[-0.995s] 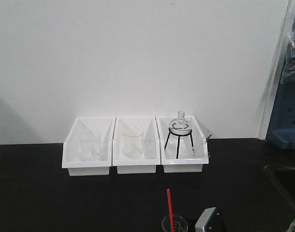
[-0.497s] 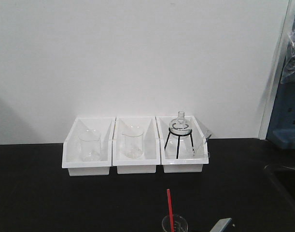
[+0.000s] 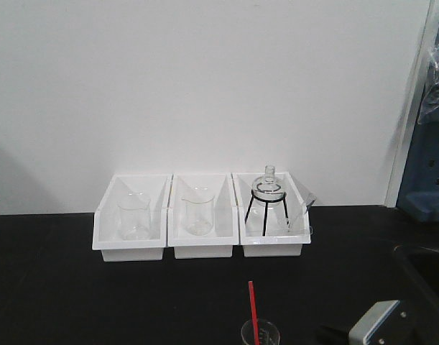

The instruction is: Grab beaker from right and move to left

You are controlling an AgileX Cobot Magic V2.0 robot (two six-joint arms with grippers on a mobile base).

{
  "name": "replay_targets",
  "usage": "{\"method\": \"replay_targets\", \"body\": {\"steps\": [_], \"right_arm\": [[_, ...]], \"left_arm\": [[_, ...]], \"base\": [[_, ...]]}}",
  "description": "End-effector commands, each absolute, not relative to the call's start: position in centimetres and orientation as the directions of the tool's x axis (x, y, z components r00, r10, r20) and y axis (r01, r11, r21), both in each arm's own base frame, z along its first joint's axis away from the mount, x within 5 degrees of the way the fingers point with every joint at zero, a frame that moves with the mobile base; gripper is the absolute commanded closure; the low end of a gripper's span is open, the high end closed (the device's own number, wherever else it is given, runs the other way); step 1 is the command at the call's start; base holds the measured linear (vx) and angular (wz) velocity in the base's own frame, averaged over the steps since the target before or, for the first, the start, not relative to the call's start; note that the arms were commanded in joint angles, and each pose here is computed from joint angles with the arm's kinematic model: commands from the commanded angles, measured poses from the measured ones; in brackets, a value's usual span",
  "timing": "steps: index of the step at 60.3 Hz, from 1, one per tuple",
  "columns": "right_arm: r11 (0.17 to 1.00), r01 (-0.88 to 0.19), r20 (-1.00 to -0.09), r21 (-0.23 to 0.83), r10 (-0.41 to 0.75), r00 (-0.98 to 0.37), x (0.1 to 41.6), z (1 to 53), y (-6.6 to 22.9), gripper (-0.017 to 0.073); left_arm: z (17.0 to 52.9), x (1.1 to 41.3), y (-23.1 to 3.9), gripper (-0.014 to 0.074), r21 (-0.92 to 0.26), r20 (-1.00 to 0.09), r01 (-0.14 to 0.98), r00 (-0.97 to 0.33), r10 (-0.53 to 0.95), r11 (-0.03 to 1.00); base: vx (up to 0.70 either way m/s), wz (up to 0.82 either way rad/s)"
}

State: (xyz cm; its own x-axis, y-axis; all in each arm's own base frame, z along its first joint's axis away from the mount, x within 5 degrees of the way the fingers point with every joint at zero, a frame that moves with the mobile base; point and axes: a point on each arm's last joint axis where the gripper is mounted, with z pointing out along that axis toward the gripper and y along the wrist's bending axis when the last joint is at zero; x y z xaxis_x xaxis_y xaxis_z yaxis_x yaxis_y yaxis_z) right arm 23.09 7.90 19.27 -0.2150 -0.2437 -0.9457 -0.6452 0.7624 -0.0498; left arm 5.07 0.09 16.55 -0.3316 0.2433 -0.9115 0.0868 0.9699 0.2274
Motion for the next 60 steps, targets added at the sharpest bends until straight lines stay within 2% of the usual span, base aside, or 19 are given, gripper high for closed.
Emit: {"method": "replay_targets", "body": {"steps": [1,5,17,22,41,60], "right_arm": [[0.826,-0.563,-0.972,-0.036,-0.160,-0.173,22.0,23.2,7.0,0.0496],[0.873,-0.487,-0.973,-0.019,-0.128,-0.191,20.9,24.9,6.2,0.0574],[0.960,-0.277,-0.980,0.041,-0.015,-0.197,17.1,28.3,3.8,0.0566],[0.975,-0.217,-0.988,0.053,0.019,-0.154,15.4,29.5,3.0,0.0564],[0.979,-0.198,-0.998,0.042,0.051,0.039,11.4,32.3,2.1,0.0564],[0.979,-0.199,-0.997,0.040,0.052,0.054,11.1,32.5,2.1,0.0564]], "left_arm": [[16.6,5.3,0.0,0.0600,0.230,-0.932,0.083,-0.270,0.244,0.970],[16.6,5.3,0.0,0.0600,0.230,-0.932,0.083,-0.270,0.244,0.970],[16.6,5.3,0.0,0.0600,0.230,-0.932,0.083,-0.270,0.244,0.970],[16.6,5.3,0.0,0.0600,0.230,-0.932,0.083,-0.270,0.244,0.970],[16.6,5.3,0.0,0.0600,0.230,-0.932,0.083,-0.270,0.244,0.970],[16.6,5.3,0.0,0.0600,0.230,-0.932,0.083,-0.270,0.244,0.970]], "base": [[0.00,0.00],[0.00,0.00],[0.00,0.00],[0.00,0.00],[0.00,0.00],[0.00,0.00]]}}
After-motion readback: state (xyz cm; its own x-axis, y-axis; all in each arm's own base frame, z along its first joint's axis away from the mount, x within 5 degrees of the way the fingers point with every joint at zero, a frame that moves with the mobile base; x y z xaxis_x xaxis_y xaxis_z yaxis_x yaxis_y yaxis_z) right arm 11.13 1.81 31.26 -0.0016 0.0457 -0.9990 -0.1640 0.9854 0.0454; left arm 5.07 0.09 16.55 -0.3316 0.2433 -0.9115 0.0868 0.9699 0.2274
